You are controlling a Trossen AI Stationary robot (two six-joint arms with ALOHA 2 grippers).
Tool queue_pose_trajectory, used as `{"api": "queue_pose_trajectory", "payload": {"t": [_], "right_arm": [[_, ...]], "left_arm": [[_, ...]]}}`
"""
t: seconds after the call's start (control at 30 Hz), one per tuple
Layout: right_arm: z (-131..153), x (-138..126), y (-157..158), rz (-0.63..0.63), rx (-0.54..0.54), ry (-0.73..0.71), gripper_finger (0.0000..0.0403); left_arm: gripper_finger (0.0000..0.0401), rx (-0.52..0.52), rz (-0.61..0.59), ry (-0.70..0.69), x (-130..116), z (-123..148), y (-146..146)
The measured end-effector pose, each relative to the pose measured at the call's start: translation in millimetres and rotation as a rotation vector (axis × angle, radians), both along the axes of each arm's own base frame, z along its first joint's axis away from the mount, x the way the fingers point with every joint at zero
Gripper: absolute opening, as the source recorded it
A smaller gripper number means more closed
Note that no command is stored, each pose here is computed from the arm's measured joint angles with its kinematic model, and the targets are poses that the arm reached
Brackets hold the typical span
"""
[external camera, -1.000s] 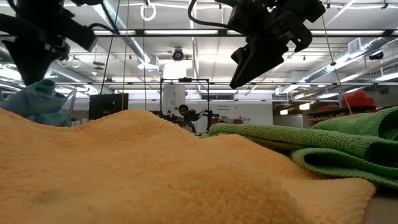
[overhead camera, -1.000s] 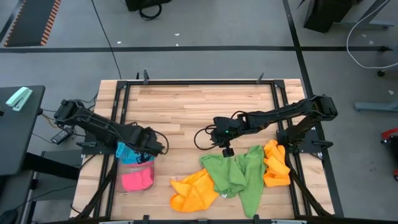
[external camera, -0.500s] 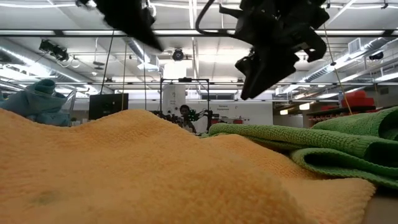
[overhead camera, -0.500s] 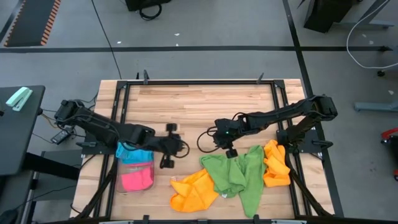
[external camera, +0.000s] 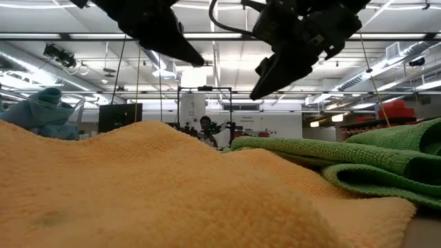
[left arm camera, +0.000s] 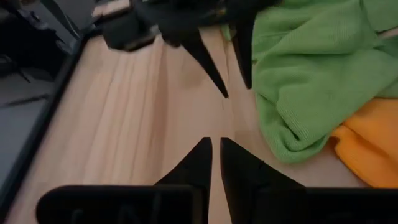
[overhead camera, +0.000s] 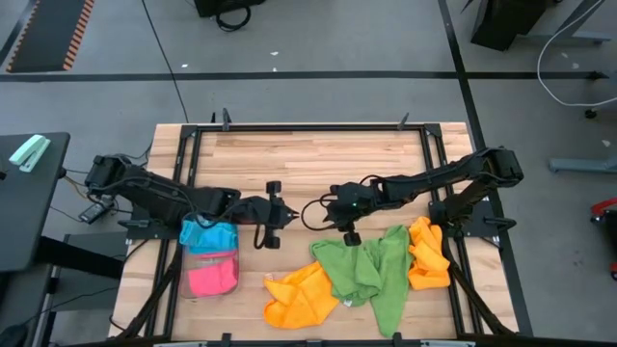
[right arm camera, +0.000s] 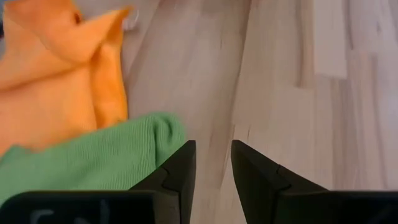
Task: Fold microfiber towels
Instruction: Fold the left yellow microfiber cloth
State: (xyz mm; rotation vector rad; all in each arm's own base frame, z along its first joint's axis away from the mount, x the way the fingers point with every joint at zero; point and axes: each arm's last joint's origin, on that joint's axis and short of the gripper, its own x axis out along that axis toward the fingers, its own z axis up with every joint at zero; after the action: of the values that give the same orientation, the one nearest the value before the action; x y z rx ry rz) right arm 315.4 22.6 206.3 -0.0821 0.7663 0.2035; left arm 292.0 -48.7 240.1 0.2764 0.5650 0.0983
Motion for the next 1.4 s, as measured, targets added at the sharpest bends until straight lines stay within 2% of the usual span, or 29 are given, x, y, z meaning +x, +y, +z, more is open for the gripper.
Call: {"api": "queue_pose_trajectory", "payload": {"t": [0.3, 0.57, 0.9, 1.2, 1.4], "right_arm": [[2.9, 1.5, 13.8, -0.014, 0.058, -0.029, 0.011], [5.9, -3.1, 54.0, 0.055, 0.11, -0.052, 0.011], [8.1, -14.6, 96.4, 0.031, 0.09, -0.091, 0.011], [10.3, -22.7, 118.2, 0.026, 0.103, -0.12, 0.011], [10.3, -24.9, 122.5, 0.001, 0.118, -0.117, 0.011]], "left_arm": [[0.0035, -0.12, -0.033, 0.013, -4.1, -16.1, 4.8], [0.0045, -0.176, -0.028, -0.035, -4.4, -16.7, -1.6], [0.0041, -0.302, -0.025, -0.046, -7.0, -17.7, -22.4], [0.0047, -0.364, -0.191, 0.004, 8.5, -47.9, -53.1], [0.0042, -0.491, -0.366, 0.156, 22.4, -73.7, -68.5]]}}
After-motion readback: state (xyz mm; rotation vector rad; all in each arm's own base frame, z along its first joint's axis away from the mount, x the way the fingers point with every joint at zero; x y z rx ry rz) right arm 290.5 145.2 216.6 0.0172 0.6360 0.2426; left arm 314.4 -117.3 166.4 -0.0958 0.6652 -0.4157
